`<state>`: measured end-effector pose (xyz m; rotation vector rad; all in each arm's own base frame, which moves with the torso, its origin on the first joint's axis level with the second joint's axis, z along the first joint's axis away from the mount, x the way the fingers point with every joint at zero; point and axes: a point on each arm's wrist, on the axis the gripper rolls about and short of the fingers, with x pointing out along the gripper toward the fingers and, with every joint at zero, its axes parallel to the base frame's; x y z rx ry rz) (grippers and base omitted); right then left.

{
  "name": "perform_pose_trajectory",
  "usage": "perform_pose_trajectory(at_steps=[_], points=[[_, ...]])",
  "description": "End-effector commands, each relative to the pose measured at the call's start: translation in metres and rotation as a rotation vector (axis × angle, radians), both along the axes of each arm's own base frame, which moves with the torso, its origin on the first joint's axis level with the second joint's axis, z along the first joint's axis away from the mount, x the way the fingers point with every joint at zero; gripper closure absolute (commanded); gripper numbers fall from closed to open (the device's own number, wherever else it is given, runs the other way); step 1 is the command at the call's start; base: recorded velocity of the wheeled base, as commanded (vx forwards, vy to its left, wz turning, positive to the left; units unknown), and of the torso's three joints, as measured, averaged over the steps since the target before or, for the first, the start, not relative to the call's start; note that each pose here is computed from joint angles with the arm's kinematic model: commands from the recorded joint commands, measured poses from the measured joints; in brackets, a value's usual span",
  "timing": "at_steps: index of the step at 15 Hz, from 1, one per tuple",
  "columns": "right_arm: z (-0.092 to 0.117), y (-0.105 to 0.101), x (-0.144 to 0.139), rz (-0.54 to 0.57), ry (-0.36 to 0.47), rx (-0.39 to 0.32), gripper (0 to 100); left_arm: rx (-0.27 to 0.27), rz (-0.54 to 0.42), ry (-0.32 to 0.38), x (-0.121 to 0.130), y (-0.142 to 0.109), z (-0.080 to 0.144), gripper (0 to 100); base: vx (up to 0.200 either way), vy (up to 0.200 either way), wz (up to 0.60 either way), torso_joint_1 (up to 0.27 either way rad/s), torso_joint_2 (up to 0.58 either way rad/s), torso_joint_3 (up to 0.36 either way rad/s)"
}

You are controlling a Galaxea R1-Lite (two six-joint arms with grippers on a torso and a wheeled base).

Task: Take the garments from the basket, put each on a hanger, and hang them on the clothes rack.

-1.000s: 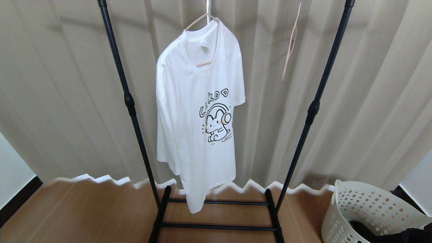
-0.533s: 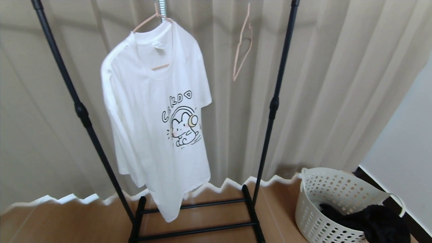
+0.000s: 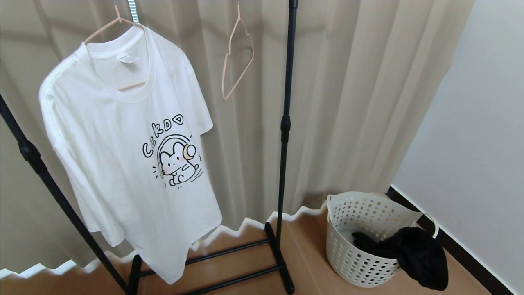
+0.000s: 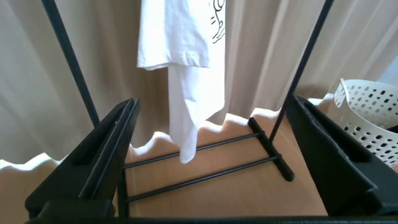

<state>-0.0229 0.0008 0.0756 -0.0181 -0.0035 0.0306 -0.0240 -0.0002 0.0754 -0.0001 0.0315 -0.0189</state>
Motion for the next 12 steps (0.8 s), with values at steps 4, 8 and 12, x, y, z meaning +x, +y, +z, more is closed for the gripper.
perform_pose_trajectory(at_steps=[4, 8, 12], points=[[0.0001, 0.0, 0.0001, 0.0, 0.0, 0.0, 0, 0.0, -0.001, 0.002, 0.0001, 0.0, 0.0, 0, 0.0, -0.2, 0.0, 0.001, 0.0, -0.001], [0.0001, 0.0, 0.0001, 0.0, 0.0, 0.0, 0, 0.0, -0.001, 0.002, 0.0001, 0.0, 0.0, 0, 0.0, -0.2, 0.0, 0.002, 0.0, 0.001], [0.0001, 0.0, 0.0001, 0.0, 0.0, 0.001, 0, 0.0, -0.001, 0.002, 0.0001, 0.0, 0.0, 0, 0.0, -0.2, 0.0, 0.002, 0.0, 0.001]])
